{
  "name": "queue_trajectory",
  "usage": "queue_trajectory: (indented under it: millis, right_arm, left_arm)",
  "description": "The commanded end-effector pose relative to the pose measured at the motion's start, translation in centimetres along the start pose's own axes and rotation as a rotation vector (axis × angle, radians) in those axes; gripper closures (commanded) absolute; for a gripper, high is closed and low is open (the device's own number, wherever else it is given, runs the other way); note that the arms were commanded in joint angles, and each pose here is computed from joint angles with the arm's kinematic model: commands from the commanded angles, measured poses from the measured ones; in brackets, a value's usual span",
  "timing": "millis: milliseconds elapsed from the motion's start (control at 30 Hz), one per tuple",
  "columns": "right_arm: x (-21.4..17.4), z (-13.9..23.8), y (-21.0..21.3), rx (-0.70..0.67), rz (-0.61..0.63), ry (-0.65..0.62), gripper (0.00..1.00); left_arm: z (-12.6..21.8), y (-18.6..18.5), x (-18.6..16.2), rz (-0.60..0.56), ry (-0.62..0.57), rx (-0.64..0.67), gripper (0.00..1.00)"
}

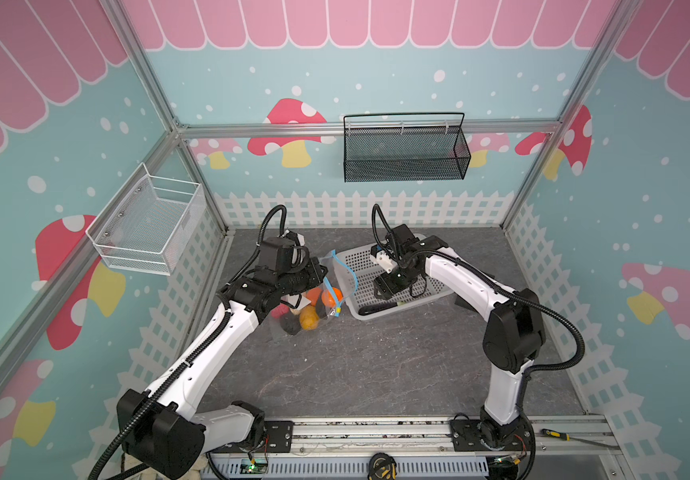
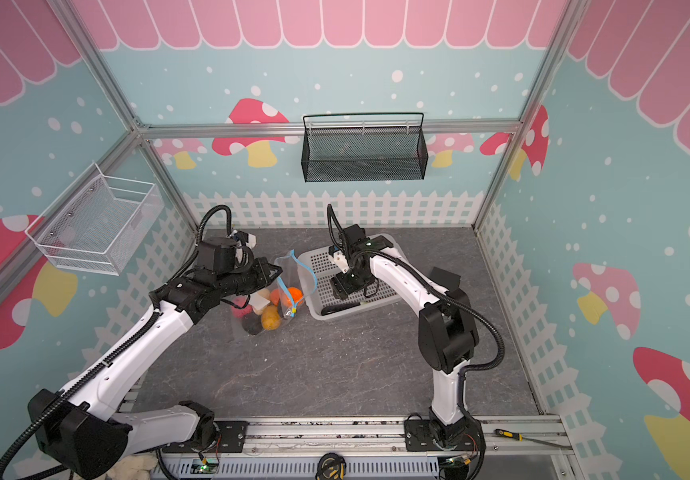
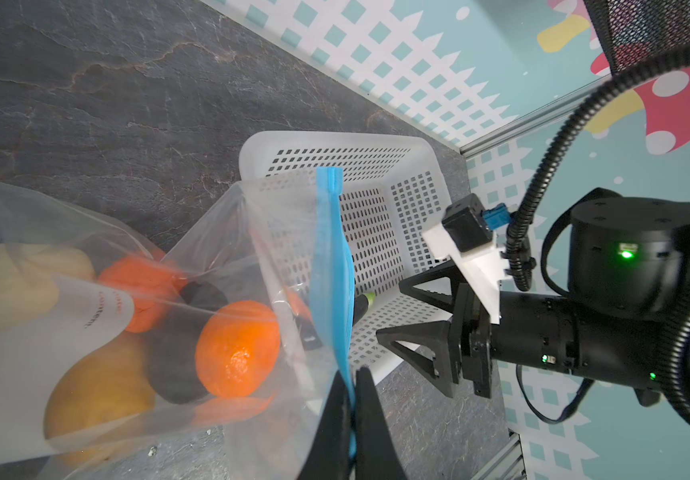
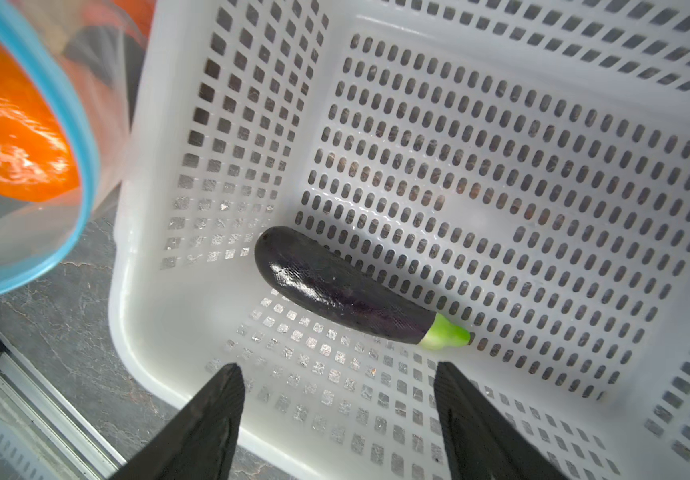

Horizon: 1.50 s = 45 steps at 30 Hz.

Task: Place the food in the zip-top bag and seal the zipper
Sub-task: 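Move the right gripper back over the basket to the purple eggplant, then lower the right gripper and grasp the purple eggplant at its wide end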

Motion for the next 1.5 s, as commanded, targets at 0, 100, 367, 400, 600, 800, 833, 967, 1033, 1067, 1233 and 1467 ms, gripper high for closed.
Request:
queue_trajectory:
  millis: [0, 100, 367, 400, 600, 800, 833, 967, 1033, 1067, 1233, 1467]
  right_arm:
    - [-1.3, -0.7, 0.3, 0.025, 0.013, 0.067, 0.25]
    - [-2.0, -1.5, 0.7, 0.033, 0.037, 0.097, 0.25]
    - [-1.7, -3.6, 0.9, 0.057, 0.051, 0.117, 0.25]
    - [-1.6, -3.8, 0.9, 0.063, 0.052, 0.117, 0.25]
    - [-1.9, -5.5, 1.5, 0.096, 0.066, 0.138, 0.24]
    - [-1.8, -6.6, 0.8, 0.076, 0.059, 0.155, 0.24]
    - [-1.8, -6.7, 0.8, 0.074, 0.058, 0.158, 0.24]
    - [-2.0, -7.0, -0.5, 0.036, 0.029, 0.175, 0.24]
    - [-2.2, -7.0, -1.4, 0.016, 0.002, 0.182, 0.24]
    - [-2.4, -7.0, -2.0, 0.001, -0.015, 0.186, 0.24]
    - [-3.1, -6.7, -5.6, -0.078, -0.121, 0.187, 0.24]
    - [-3.9, -6.8, -9.5, -0.148, -0.225, 0.18, 0.23]
  left_arm:
    - [0.6, -0.9, 0.5, -0.019, -0.006, -0.022, 1.0]
    - [0.6, -1.1, 0.6, -0.019, 0.0, -0.028, 1.0]
    - [0.9, -1.6, 0.8, -0.032, 0.003, -0.018, 1.0]
    - [0.9, -1.5, 0.8, -0.029, 0.003, -0.016, 1.0]
    - [1.0, -1.5, 0.9, -0.018, -0.002, -0.015, 1.0]
    - [0.9, -1.4, 0.9, -0.023, -0.004, -0.01, 1.0]
    - [0.9, -1.5, 0.9, -0.024, -0.004, -0.011, 1.0]
    - [1.1, -1.5, 1.1, -0.028, -0.01, -0.011, 1.0]
    - [1.1, -1.4, 1.0, -0.028, -0.01, -0.009, 1.0]
    - [1.0, -1.3, 1.0, -0.027, -0.008, -0.006, 1.0]
    - [1.1, -0.9, 1.0, -0.021, -0.01, -0.002, 1.0]
    - [1.3, -0.5, 1.0, -0.019, -0.014, 0.001, 1.0]
Point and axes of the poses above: each gripper's point midway between its finger pads, its own z axis back along the fingers, its own y axis along the line the jaws close on, x = y × z, the point moved 1 cm from there along z, back along the fingers, and after that the axes turned 15 degrees about z, right-handed, at the moved point
